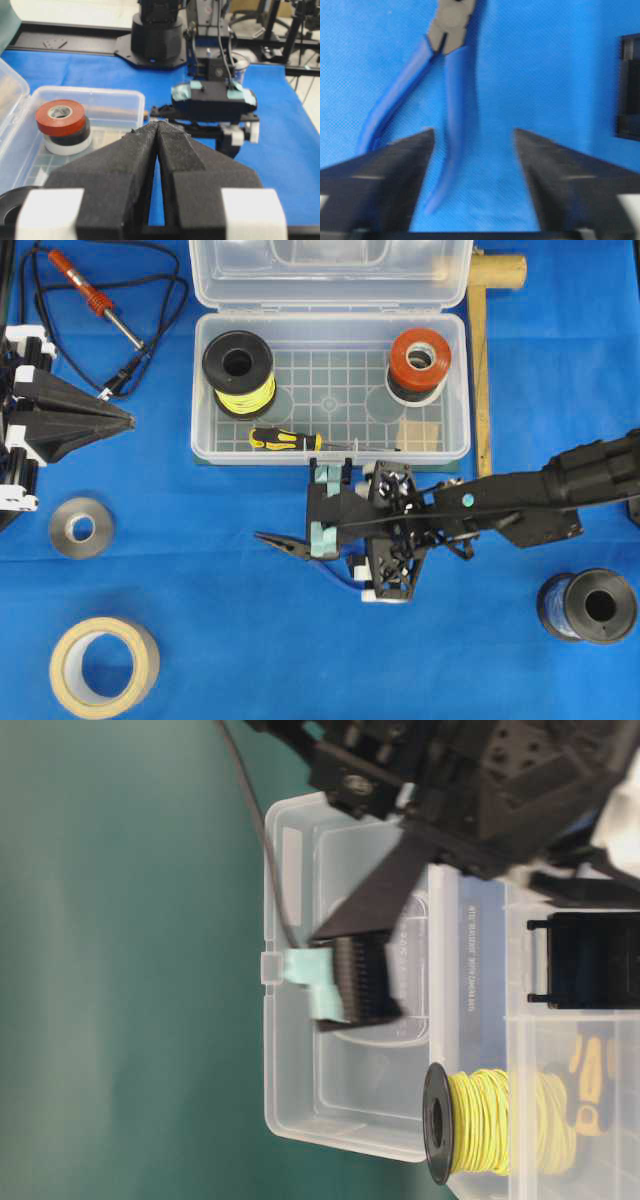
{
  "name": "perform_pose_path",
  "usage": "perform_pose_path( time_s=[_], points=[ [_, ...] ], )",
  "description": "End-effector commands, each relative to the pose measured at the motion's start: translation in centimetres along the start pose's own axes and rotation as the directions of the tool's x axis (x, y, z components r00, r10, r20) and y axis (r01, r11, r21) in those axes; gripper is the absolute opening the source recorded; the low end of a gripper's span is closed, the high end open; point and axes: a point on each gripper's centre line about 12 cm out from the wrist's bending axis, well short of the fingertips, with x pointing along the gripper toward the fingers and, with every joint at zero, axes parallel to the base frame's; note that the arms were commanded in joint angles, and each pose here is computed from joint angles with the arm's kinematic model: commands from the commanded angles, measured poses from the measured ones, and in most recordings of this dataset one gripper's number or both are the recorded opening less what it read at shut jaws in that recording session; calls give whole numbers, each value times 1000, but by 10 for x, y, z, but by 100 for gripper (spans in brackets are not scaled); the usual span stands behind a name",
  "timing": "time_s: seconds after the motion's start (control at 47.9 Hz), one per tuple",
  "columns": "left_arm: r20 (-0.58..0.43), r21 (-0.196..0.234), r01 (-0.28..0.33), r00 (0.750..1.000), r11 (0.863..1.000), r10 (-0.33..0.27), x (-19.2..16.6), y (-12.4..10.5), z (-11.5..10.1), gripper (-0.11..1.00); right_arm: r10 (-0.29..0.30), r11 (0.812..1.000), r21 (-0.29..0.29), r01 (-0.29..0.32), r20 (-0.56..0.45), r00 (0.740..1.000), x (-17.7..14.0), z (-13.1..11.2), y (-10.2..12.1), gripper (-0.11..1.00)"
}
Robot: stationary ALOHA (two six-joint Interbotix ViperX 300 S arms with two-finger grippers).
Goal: Pick the nipper from the toolbox among several items.
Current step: 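Carry the nippers forward and lower them onto the table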
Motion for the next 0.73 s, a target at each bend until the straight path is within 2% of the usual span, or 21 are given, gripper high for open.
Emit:
perform_pose_path(
  time_s=[0.0, 0.063, 0.146, 0.313, 0.501, 0.71],
  points=[
    [9, -5, 0, 1000, 1000, 0, 1, 0, 3, 0, 17, 1000, -21, -16, 91, 996, -38, 25, 4, 75],
    [9, -5, 0, 1000, 1000, 0, 1, 0, 4, 0, 12, 999, -38, -8, 125, 992, -57, 32, 2, 83],
    [9, -5, 0, 1000, 1000, 0, 1, 0, 4, 0, 3, 998, -64, 9, 177, 984, -86, 40, -2, 77],
    [8, -5, 0, 1000, 1000, 0, 1, 0, 3, 0, -50, 993, -92, 78, 270, 961, -146, 41, -24, 78],
    [3, -5, 0, 1000, 1000, 0, 1, 0, 3, 0, -79, 993, -54, 103, 342, 936, -181, 19, -54, 78],
    [2, -5, 0, 1000, 1000, 0, 1, 0, 2, 0, -31, 997, -43, 59, 491, 871, -218, -14, -68, 78]
  ],
)
